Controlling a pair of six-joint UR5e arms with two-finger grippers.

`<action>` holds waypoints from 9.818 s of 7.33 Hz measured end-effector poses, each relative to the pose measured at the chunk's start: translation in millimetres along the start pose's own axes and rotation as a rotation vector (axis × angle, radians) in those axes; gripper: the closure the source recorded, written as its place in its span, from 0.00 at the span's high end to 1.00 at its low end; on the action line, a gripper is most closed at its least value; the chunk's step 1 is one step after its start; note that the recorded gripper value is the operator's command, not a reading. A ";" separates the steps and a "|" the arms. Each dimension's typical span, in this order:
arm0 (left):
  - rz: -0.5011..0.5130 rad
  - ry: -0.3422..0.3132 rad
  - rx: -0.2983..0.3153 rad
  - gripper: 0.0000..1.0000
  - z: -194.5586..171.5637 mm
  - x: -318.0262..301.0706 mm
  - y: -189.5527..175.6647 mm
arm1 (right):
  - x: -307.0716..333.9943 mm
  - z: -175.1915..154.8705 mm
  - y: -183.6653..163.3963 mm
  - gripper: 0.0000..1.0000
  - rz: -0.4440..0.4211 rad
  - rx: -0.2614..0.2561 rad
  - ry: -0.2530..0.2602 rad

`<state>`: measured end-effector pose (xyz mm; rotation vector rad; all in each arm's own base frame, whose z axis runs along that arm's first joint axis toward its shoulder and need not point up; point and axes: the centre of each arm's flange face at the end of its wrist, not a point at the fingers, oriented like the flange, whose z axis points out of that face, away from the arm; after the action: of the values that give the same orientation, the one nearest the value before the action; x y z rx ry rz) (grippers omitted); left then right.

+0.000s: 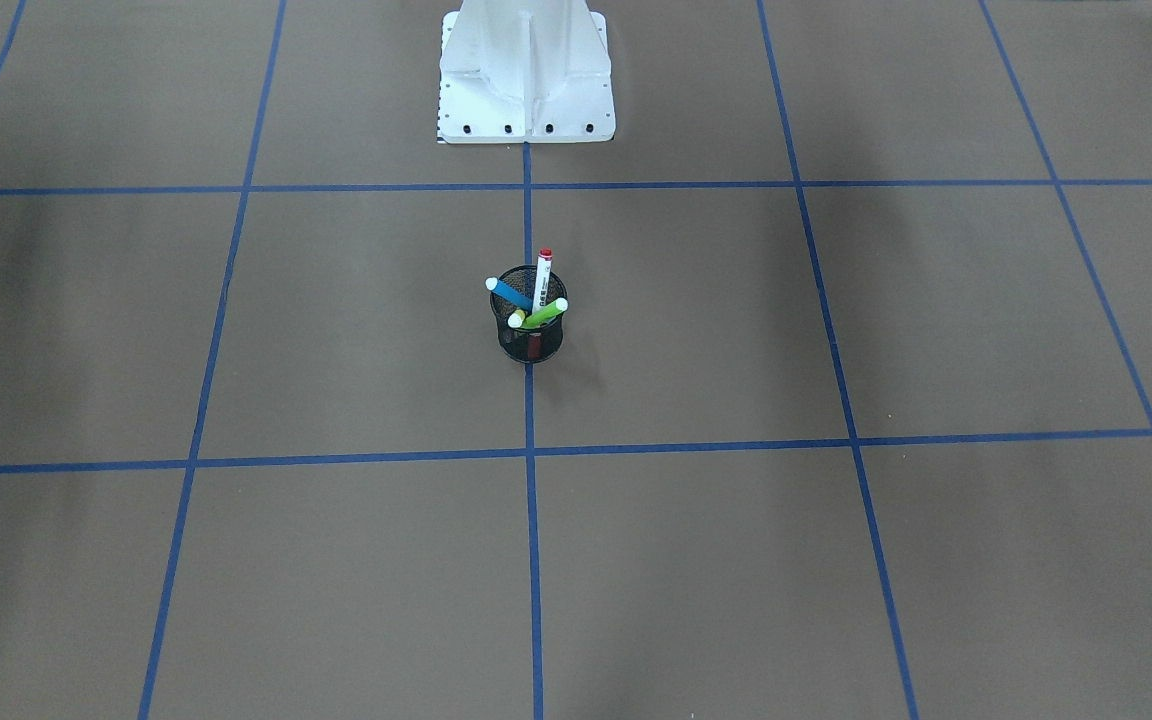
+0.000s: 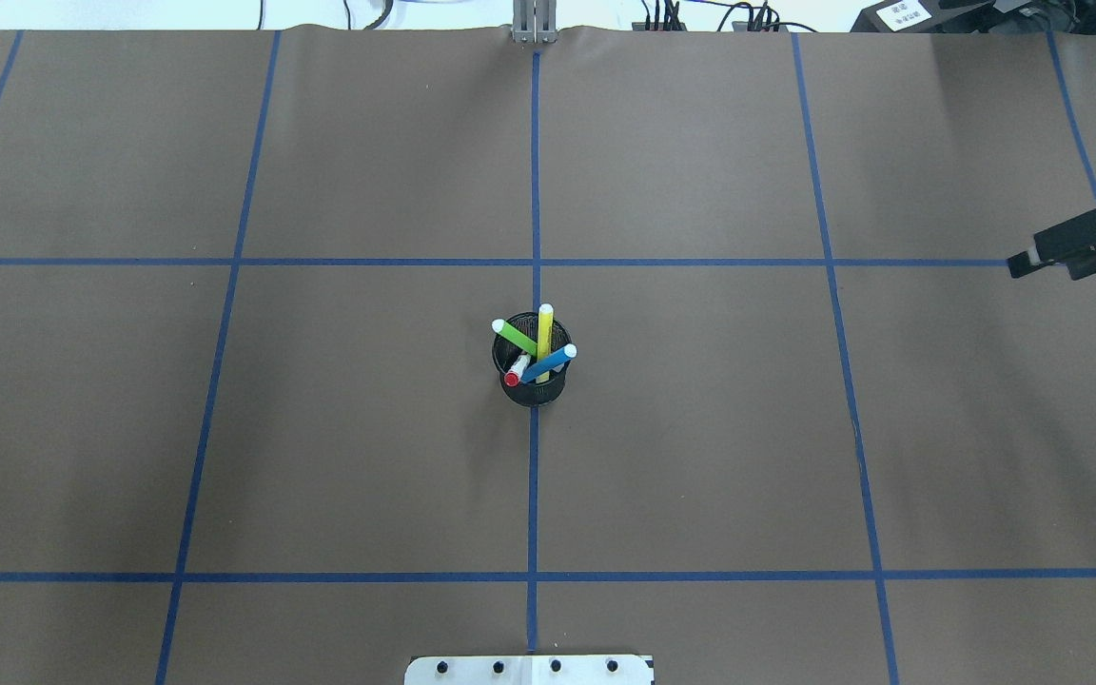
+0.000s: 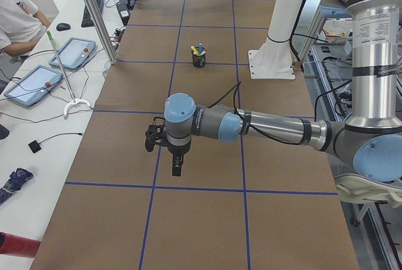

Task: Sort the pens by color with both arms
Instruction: 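Move the right gripper over the black mesh pen cup, then grasp the blue marker in the cup with the right gripper and lift, then carry the blue marker away from the cup with the right gripper, then lower the blue marker with the right gripper while the left gripper nears the cup, then pull the red-capped marker out with the left gripper while the right arm withdraws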

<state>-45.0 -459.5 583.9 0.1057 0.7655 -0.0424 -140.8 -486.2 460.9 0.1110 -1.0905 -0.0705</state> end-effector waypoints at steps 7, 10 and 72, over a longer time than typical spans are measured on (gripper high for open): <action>-0.013 -0.003 -0.020 1.00 10.9 -8.8 -3.4 | -288.5 144.1 17.2 1.00 0.203 -0.042 -0.077; -0.015 -0.001 -0.022 1.00 11.9 -9.6 -3.6 | -359.5 186.0 50.5 0.99 0.270 0.042 -0.081; -0.390 0.504 -0.222 0.00 14.4 636.4 -52.9 | -181.0 93.2 -79.6 1.00 -0.173 0.756 0.187</action>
<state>419.4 -513.6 148.7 -0.2558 1.2802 -0.3097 -307.1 -550.0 334.2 0.8741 -0.8712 0.1982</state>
